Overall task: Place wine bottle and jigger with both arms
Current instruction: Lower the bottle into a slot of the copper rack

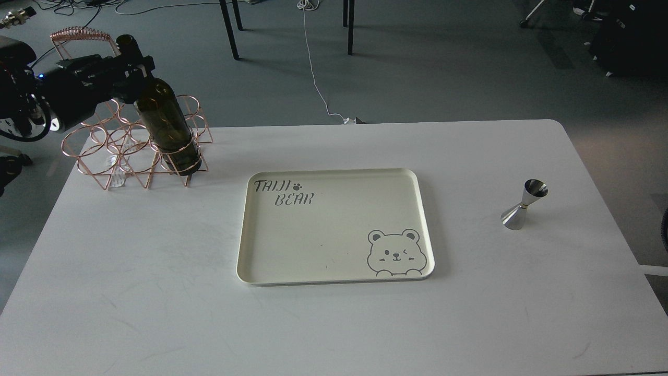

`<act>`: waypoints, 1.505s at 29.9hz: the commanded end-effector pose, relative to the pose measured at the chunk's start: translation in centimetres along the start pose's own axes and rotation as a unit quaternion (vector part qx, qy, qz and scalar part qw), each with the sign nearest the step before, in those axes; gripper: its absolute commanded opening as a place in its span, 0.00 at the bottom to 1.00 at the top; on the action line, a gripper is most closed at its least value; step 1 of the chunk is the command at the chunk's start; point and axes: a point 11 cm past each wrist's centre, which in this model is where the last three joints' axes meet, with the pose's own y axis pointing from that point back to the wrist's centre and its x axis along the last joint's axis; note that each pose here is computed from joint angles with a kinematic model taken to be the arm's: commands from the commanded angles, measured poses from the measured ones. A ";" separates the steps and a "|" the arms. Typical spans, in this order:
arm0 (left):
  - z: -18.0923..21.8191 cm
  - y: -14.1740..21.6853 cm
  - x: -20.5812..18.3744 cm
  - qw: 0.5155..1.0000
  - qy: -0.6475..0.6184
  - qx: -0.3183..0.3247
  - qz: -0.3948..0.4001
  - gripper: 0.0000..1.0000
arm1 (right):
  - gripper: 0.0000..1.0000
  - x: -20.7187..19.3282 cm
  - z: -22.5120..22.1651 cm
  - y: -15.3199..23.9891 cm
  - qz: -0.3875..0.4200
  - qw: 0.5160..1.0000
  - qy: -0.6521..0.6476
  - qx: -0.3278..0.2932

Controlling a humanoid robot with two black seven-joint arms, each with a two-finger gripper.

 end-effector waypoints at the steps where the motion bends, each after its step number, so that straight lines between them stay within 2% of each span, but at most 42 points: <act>1: 0.5 -0.4 -0.5 1.000 0.000 -0.006 0.001 0.79 | 0.99 0.0 0.0 0.0 0.000 1.000 -0.001 0.001; 5: 0.8 -0.6 -0.7 1.000 0.002 -0.010 0.000 0.82 | 0.99 0.1 -0.1 0.0 0.001 1.000 0.001 0.001; 14: 0.8 -0.6 -0.8 1.000 0.002 -0.010 0.000 0.82 | 0.99 0.1 -0.1 0.0 0.001 1.000 0.001 0.001; 15: 0.7 -0.5 -0.9 1.000 0.000 -0.009 -0.007 0.32 | 0.99 0.1 -0.1 0.0 0.001 1.000 0.001 0.001; 17: 0.7 -0.5 -0.9 1.000 -0.001 -0.009 -0.008 0.25 | 0.99 0.1 0.0 0.0 0.001 1.000 0.000 0.000; 21: 0.6 -0.4 -0.8 1.000 0.000 -0.007 -0.008 0.21 | 0.99 0.1 -0.1 0.0 0.001 1.000 0.001 0.001; 23: 0.6 -0.5 -0.8 1.000 0.003 -0.007 -0.007 0.24 | 0.99 0.1 -0.1 0.0 0.001 1.000 0.001 0.001; 26: 0.8 -0.7 -0.9 1.000 0.005 -0.008 -0.006 0.51 | 0.99 0.1 -0.1 0.0 0.001 1.000 0.001 0.001; 29: 0.8 -0.8 -0.8 1.000 0.005 -0.008 -0.003 0.68 | 0.99 0.1 -0.1 0.0 0.001 1.000 0.001 0.001; 33: 0.8 -0.8 -0.6 1.000 0.024 -0.006 0.005 0.78 | 0.99 0.1 -0.1 0.0 0.001 1.000 0.000 0.001; 38: 0.8 -0.8 -0.6 0.999 0.031 -0.006 0.008 0.79 | 0.99 0.1 -0.1 0.0 0.001 1.000 0.000 0.001; 39: 0.8 -0.8 -0.5 0.999 0.031 -0.006 0.009 0.77 | 0.99 0.1 -0.1 0.0 0.001 1.000 0.001 0.001; 40: 0.9 -0.8 -0.6 1.000 0.029 -0.008 0.008 0.69 | 0.99 0.1 -0.1 0.0 0.001 1.000 0.001 0.000; 41: 0.9 -0.8 -0.6 1.000 0.025 -0.009 0.005 0.55 | 0.99 0.1 -0.1 0.0 0.001 1.000 0.001 0.000; 43: 0.5 -0.6 -0.7 1.000 0.024 -0.003 0.001 0.35 | 0.99 0.1 -0.1 0.0 0.001 1.000 0.001 0.000; 44: 0.1 -0.4 -0.7 1.000 0.023 0.004 0.001 0.28 | 0.99 0.1 -0.1 0.0 0.001 1.000 0.001 0.000; 45: -0.2 -0.4 -0.7 1.000 0.023 0.009 0.002 0.26 | 0.99 0.1 -0.1 0.0 0.001 1.000 0.001 0.001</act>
